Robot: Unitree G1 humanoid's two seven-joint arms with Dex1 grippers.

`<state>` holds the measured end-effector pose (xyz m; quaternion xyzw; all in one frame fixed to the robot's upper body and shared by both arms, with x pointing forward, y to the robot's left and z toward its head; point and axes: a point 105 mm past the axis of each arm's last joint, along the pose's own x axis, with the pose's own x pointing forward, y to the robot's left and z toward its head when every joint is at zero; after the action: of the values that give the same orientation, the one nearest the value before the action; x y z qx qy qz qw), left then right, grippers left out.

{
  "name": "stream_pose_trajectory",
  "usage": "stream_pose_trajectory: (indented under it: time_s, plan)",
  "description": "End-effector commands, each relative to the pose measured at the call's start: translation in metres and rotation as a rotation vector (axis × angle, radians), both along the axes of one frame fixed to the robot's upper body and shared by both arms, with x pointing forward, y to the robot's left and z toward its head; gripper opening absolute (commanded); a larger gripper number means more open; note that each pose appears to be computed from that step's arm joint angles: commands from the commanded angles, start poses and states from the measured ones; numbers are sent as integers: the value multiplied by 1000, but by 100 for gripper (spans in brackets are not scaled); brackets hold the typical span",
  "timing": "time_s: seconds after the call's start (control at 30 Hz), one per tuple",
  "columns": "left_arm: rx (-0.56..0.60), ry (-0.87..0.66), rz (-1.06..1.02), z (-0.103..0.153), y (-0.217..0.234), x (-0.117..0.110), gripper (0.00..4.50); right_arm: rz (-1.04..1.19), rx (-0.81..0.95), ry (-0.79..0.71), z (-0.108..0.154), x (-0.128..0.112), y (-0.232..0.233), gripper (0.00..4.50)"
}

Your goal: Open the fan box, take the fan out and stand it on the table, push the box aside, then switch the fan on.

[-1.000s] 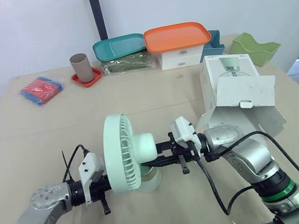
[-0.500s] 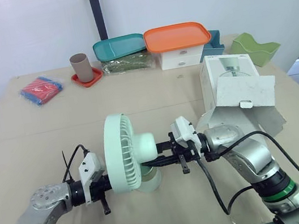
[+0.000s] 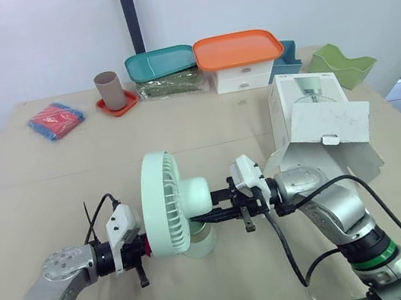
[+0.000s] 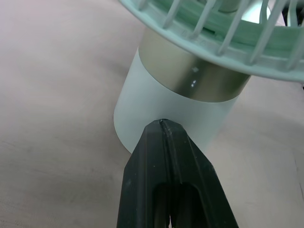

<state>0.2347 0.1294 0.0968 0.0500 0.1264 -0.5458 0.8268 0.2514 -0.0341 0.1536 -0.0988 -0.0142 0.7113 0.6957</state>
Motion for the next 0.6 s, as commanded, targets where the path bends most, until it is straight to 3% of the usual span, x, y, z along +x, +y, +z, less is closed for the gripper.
stream_pose_trajectory:
  time_s: [0.03,0.17,0.33,0.53,0.57,0.6]
  plan:
    - [21,-151,-59,18,-4,-4,6,3,-47,33,-12,-2,0,50]
    - [44,-242,-56,22,6,-3,6,4,-46,28,-11,-2,0,50]
    - [29,-254,-38,24,20,-8,164,5,-45,21,-10,-1,-1,50]
    - [-15,-238,22,28,33,-7,318,5,-41,16,-8,-1,-2,50]
    - [-17,-240,30,27,35,-7,379,6,-38,15,-7,-1,-2,50]
    - [-19,-242,44,27,38,-6,386,7,-33,13,-6,-1,-1,50]
